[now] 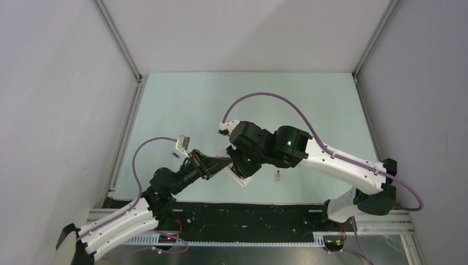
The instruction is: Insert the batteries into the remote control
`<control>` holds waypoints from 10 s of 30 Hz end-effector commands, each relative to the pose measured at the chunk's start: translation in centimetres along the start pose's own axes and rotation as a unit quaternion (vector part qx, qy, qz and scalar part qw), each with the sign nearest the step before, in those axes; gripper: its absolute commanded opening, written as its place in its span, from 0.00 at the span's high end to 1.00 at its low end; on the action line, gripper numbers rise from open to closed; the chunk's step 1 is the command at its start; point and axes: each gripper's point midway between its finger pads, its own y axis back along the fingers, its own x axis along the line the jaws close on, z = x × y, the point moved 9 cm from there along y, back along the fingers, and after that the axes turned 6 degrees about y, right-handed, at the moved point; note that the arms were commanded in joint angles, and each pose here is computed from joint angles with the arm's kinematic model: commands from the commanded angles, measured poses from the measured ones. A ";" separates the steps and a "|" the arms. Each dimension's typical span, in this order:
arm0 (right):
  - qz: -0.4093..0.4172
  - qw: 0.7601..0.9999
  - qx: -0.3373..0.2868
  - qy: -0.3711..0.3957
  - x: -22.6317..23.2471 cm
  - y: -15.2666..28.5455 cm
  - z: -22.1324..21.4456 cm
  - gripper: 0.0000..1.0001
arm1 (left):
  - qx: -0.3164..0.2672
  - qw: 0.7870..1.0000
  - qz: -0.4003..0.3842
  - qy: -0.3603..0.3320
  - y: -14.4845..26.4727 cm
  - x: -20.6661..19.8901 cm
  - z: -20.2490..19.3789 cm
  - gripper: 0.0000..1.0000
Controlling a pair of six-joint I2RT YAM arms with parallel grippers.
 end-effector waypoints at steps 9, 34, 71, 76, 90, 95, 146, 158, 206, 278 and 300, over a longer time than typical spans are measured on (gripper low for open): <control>0.007 1.000 -0.027 -0.010 -0.3 0.9 0.2 0.77 | -0.004 1.000 -0.023 0.008 -0.1 -0.8 0.1 1.00; -0.002 0.998 -0.057 -0.005 -0.6 1.3 1.3 0.69 | -0.003 1.000 0.001 0.030 -0.3 0.4 -0.1 1.00; 0.227 0.824 -0.308 0.419 -0.5 7.3 -4.6 0.44 | 0.127 0.978 0.018 0.163 0.0 -0.9 -2.0 1.00; 0.263 0.812 -0.318 0.413 -0.1 6.0 -4.4 0.43 | 0.147 0.975 0.027 0.167 0.1 -0.7 -2.3 1.00; 0.305 0.810 -0.299 0.401 -0.5 2.6 -5.0 0.44 | 0.143 0.975 0.023 0.171 0.3 -0.9 -2.2 1.00; 0.316 0.809 -0.296 0.397 -1.3 2.4 -5.0 0.44 | 0.136 0.975 0.020 0.174 0.4 -1.0 -2.1 1.00; 0.338 0.832 -0.243 0.366 -3.2 -1.8 -6.1 0.58 | 0.127 0.978 0.004 0.166 0.3 -1.8 -1.9 1.00; 0.344 0.836 -0.236 0.357 -3.3 -2.6 -5.8 0.64 | 0.130 0.978 0.005 0.161 0.1 -1.8 -2.0 1.00; 0.223 0.914 -0.139 0.308 -3.1 -6.3 -6.1 0.82 | 0.117 0.979 0.016 0.168 -0.1 -1.3 -2.0 1.00; 0.053 0.979 -0.184 0.066 0.8 -34.4 9.0 0.14 | 0.034 0.994 -0.033 -0.103 4.7 -18.6 3.0 1.00; -0.029 0.981 -0.153 0.119 0.0 -38.3 8.5 0.39 | 0.024 0.995 -0.021 -0.096 4.6 -17.6 3.0 1.00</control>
